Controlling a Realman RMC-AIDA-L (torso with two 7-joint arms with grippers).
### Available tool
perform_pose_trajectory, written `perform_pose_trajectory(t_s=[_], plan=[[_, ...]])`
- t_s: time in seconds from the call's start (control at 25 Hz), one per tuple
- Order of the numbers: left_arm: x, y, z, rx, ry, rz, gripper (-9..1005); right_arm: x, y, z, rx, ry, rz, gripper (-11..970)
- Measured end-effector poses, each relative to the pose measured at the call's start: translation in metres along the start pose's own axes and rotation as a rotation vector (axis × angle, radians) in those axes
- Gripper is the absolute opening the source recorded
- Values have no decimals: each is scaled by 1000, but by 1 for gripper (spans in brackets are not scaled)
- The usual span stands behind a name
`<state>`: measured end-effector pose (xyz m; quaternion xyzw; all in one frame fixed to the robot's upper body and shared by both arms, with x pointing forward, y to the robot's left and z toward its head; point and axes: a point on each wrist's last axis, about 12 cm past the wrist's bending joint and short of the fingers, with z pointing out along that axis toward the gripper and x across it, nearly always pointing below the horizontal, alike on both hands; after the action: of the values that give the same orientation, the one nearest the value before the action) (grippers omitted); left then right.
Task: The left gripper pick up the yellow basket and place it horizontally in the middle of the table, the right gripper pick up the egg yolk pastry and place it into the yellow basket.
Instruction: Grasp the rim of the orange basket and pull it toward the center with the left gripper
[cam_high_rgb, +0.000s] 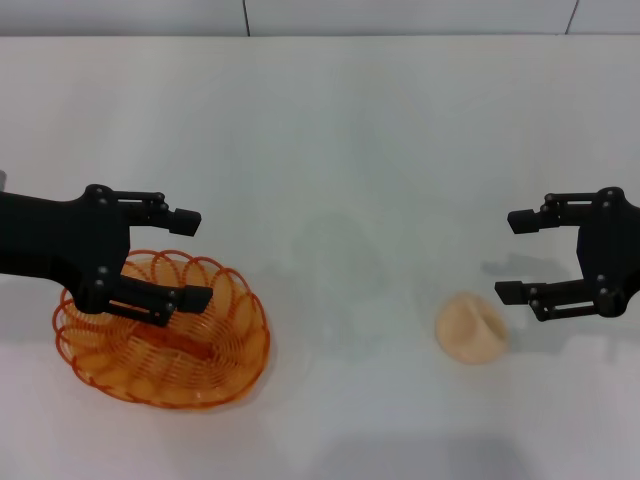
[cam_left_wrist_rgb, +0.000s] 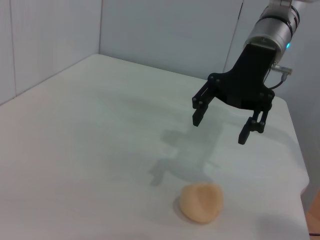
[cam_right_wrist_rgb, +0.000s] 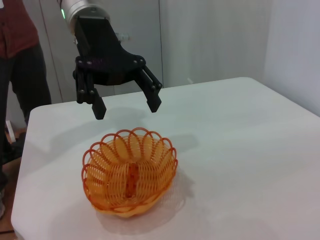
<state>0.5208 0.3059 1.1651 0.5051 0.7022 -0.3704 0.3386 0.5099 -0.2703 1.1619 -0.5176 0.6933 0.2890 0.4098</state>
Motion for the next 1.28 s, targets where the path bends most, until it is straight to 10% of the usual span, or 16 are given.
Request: perform_pose_trajectory(t_s=[0.76,1.28], plan=[[2,0,-2,-12,-4,-27,883,0,0,0,-2,0,0,767],[6,9,-32,-184,59,-375,879,0,1,1,-4,-6,5,767]])
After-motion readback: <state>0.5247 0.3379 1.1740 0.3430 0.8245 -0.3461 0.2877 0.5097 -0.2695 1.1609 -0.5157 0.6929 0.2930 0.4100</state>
